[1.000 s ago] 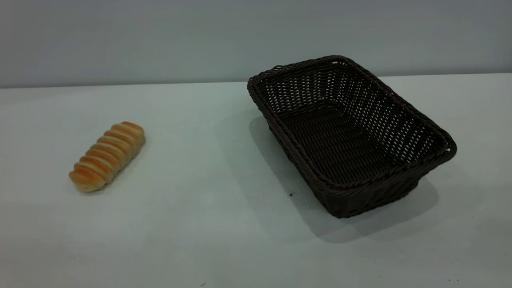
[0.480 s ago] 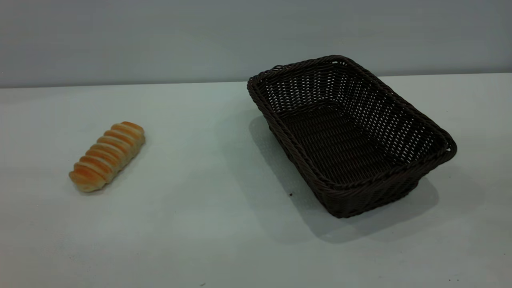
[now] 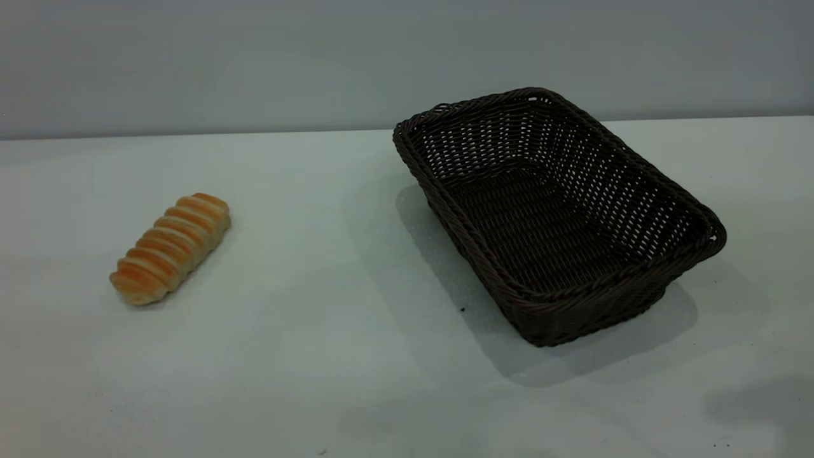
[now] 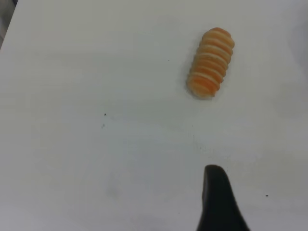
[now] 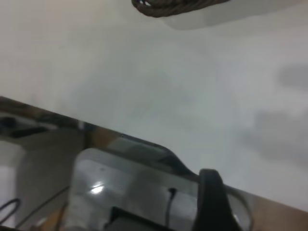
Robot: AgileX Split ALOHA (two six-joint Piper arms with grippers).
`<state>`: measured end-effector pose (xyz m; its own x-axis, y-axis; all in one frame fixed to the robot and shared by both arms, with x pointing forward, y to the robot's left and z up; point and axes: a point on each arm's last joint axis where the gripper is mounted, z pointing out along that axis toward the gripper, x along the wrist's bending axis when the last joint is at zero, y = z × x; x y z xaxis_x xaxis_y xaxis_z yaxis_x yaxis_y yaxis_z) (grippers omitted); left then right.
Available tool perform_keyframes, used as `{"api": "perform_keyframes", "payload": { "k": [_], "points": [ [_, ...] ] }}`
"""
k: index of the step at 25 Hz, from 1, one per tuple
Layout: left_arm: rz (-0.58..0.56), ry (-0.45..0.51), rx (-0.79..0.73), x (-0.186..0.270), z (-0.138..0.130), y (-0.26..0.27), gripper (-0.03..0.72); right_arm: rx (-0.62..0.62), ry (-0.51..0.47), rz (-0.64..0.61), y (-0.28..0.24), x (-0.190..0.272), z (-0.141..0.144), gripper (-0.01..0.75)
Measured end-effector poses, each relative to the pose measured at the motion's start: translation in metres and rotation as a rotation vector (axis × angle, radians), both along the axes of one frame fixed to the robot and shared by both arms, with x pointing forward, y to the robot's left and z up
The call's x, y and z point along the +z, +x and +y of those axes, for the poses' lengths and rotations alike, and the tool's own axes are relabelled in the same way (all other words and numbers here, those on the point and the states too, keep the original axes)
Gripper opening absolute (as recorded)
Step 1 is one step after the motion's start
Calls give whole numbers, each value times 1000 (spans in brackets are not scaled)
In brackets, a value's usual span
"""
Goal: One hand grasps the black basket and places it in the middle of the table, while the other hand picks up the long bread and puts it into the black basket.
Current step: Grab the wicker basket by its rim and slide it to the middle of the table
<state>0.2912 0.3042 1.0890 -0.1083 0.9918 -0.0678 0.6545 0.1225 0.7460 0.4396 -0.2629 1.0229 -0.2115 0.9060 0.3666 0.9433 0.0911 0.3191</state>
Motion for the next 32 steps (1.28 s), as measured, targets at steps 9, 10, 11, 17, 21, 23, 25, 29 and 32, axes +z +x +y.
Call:
{"api": "perform_keyframes", "payload": {
  "k": [9,10,11,17,21,23,25,29,32],
  "points": [
    [0,3,-3,0,0,0,473,-76,71,139,36,-48,6,511],
    [0,3,-3,0,0,0,473,-76,68,156,39,-55,8,511],
    [0,3,-3,0,0,0,473,-70,63,164,42,-60,12,511],
    [1,4,-3,0,0,0,473,-137,34,180,58,-93,34,511],
    [7,4,-4,0,0,0,473,-249,44,148,69,-104,35,511],
    [9,7,-7,-1,0,-1,473,-309,61,130,74,-106,34,511],
    [9,7,-7,-1,0,-1,473,-365,80,122,78,-109,34,511],
    [10,7,-7,-1,0,-1,473,-434,95,137,83,-120,34,511],
    [10,7,-7,-1,0,-1,473,-485,108,175,85,-131,34,511]
  ]
}}
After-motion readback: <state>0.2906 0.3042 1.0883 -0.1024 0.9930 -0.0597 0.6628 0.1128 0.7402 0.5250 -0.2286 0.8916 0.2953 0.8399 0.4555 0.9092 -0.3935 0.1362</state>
